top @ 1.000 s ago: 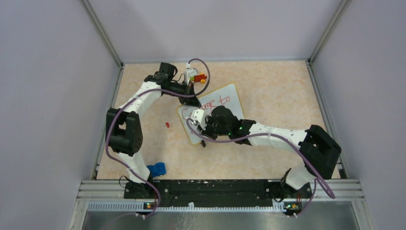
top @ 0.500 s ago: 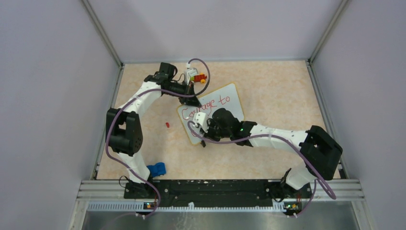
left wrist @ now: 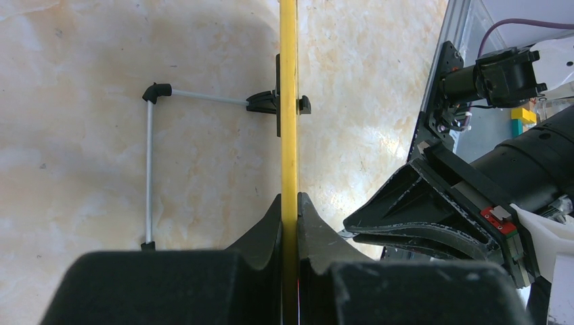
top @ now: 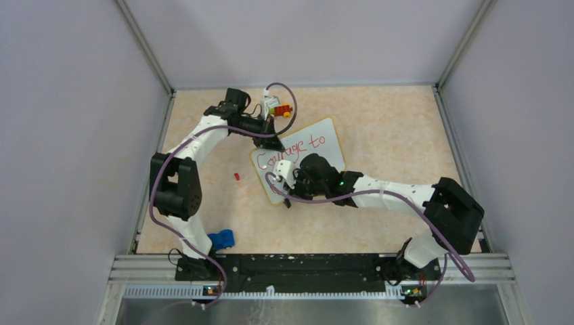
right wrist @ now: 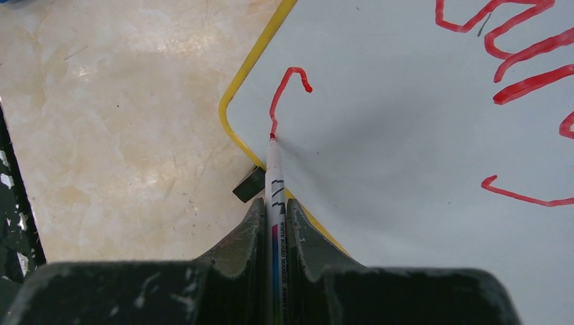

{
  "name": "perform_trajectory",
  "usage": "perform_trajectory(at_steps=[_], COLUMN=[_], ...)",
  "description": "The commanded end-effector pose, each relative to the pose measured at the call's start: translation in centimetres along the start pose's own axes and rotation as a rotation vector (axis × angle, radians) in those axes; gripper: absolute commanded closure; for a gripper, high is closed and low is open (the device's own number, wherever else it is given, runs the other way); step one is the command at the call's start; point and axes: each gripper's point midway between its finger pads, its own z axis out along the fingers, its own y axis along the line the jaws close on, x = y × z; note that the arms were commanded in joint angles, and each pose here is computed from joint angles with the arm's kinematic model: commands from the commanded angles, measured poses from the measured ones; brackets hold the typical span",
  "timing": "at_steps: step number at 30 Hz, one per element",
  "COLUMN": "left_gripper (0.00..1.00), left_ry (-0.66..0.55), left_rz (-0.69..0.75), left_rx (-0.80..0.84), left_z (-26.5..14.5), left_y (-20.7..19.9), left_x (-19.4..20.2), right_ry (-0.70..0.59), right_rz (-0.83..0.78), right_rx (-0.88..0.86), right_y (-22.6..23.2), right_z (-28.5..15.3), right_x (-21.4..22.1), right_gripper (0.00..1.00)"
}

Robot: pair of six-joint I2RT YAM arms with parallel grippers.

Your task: Write a sentence on the whiteboard

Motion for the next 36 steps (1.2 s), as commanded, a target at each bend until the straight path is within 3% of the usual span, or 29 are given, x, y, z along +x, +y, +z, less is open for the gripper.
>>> perform_trajectory(at_steps=[1, 18, 26, 36], left_gripper=[1.00, 1.00, 1.00, 1.00], left_ry=[0.091, 0.091, 0.091, 0.090], left_rz=[-0.058, -0.060, -0.057, -0.059], left_rx=[0.007, 0.010, 0.008, 0.008], left_z=[1.1, 1.1, 1.0, 1.0], left_y=[0.0, 0.0, -0.2, -0.2], left_x=[2.8, 2.8, 2.9, 2.8], right_ry=[-0.022, -0.132, -0.155, -0.129], right_rz=[-0.031, -0.017, 0.053, 0.069], right_rx=[-0.020, -0.079, -0.029, 0.024], right_y=[0.6, 2.0, -0.6, -2.1], right_z=[0.4, -0.3, -2.1, -1.3], right_x=[-1.1, -4.8, -4.9, -4.4], right_gripper=[1.00, 1.00, 1.00, 1.00])
